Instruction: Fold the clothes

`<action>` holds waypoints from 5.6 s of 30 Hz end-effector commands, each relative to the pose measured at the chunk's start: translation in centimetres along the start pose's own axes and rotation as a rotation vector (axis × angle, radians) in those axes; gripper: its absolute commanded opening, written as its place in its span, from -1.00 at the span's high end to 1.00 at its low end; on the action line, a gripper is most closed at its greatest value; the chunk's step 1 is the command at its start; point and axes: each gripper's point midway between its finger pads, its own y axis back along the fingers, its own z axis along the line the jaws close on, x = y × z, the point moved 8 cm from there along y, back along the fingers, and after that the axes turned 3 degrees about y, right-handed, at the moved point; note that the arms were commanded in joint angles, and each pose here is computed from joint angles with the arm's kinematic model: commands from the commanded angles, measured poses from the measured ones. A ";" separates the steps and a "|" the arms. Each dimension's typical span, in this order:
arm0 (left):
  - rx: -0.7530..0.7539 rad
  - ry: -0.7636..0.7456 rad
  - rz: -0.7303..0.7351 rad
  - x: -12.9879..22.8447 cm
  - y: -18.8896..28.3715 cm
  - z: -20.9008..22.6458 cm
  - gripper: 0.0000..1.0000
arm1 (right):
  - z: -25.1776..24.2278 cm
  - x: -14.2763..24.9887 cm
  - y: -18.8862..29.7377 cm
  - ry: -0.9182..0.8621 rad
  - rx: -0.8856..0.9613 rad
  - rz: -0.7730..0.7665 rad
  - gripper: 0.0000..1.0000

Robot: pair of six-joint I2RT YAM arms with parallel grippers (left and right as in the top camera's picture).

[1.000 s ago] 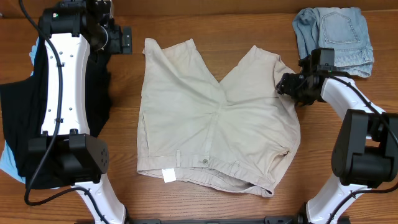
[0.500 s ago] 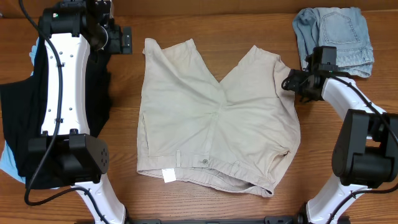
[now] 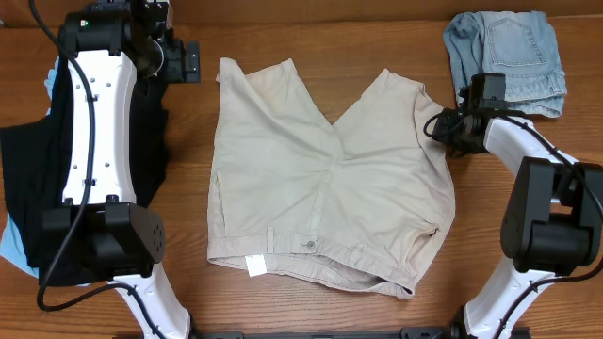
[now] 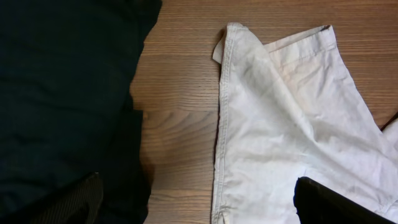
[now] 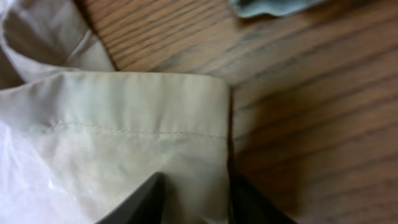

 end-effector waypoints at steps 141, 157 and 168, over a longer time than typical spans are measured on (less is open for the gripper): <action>0.339 -0.067 0.101 -0.7 -22.1 -1.4 0.92 | 5.2 -3.4 16.8 0.084 -0.151 0.022 -1.00; 0.260 -0.065 0.251 -0.8 -13.6 0.9 0.74 | 5.2 -3.4 16.8 0.084 -0.152 0.020 -1.00; 0.529 -0.110 0.190 -1.7 -10.9 -4.3 0.25 | 5.3 -3.5 16.8 0.085 -0.153 0.017 -1.00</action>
